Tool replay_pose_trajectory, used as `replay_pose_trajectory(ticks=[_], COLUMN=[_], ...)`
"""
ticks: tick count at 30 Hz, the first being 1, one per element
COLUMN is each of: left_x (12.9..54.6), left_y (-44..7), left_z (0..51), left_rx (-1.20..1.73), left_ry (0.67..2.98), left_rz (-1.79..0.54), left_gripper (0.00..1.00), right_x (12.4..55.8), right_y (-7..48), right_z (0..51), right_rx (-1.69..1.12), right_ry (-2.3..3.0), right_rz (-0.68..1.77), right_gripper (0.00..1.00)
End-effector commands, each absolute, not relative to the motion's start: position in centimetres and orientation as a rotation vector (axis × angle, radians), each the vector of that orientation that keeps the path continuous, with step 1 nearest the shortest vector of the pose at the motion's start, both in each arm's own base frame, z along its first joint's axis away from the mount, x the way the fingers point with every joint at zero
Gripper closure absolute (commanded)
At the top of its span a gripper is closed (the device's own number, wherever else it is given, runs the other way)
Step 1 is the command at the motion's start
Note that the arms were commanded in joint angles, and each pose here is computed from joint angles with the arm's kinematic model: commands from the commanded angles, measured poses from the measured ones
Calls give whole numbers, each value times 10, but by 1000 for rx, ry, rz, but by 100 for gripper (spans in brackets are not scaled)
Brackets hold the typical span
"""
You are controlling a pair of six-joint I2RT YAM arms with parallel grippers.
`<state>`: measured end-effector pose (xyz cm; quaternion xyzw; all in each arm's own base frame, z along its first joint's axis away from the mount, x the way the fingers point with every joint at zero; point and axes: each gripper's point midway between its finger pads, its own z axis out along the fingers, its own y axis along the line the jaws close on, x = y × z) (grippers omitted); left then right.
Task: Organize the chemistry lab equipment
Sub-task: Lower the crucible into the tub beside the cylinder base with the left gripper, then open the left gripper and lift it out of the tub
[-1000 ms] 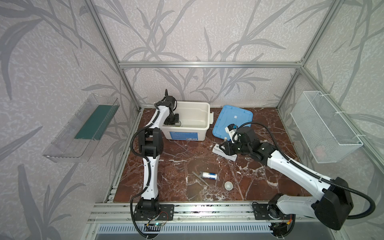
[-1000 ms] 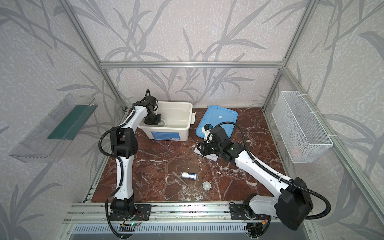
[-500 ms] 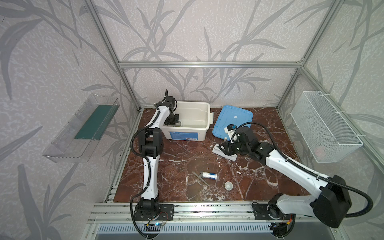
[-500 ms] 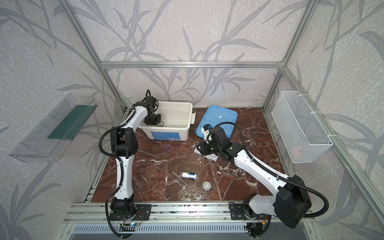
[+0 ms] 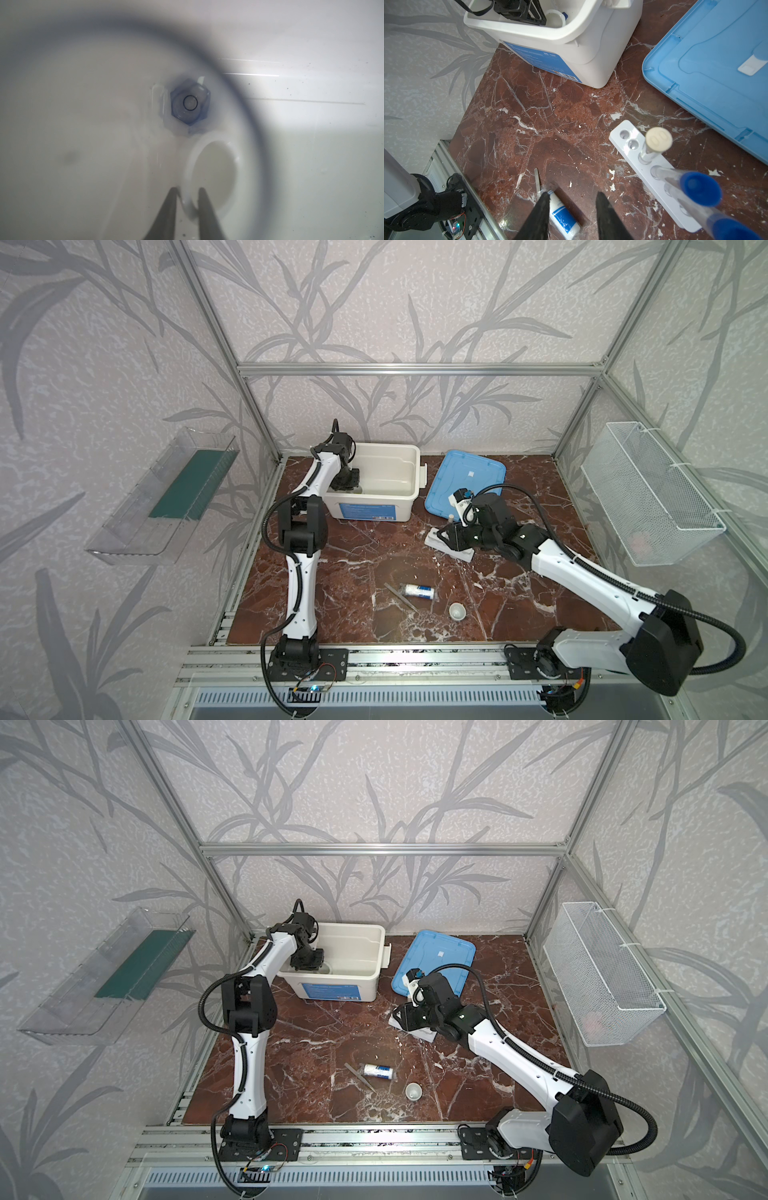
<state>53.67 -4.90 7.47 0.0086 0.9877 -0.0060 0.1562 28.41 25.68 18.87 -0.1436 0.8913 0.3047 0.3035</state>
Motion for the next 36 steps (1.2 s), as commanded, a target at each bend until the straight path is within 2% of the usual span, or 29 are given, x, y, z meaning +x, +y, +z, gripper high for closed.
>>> replay_pose_trajectory(ticks=[1, 16, 36], left_x=[536, 539, 521], left_y=[-54, -53, -63], left_z=[101, 147, 265], left_rx=[64, 80, 136], left_ry=[2793, 2705, 2475], left_rz=[-15, -3, -62], left_gripper=[76, 69, 64], right_x=[286, 286, 287], right_y=[259, 260, 262], right_z=[194, 193, 210], right_rx=[-376, -378, -411], right_ry=[2347, 2348, 2323], right_rz=[830, 837, 839], right_gripper=[62, 62, 62])
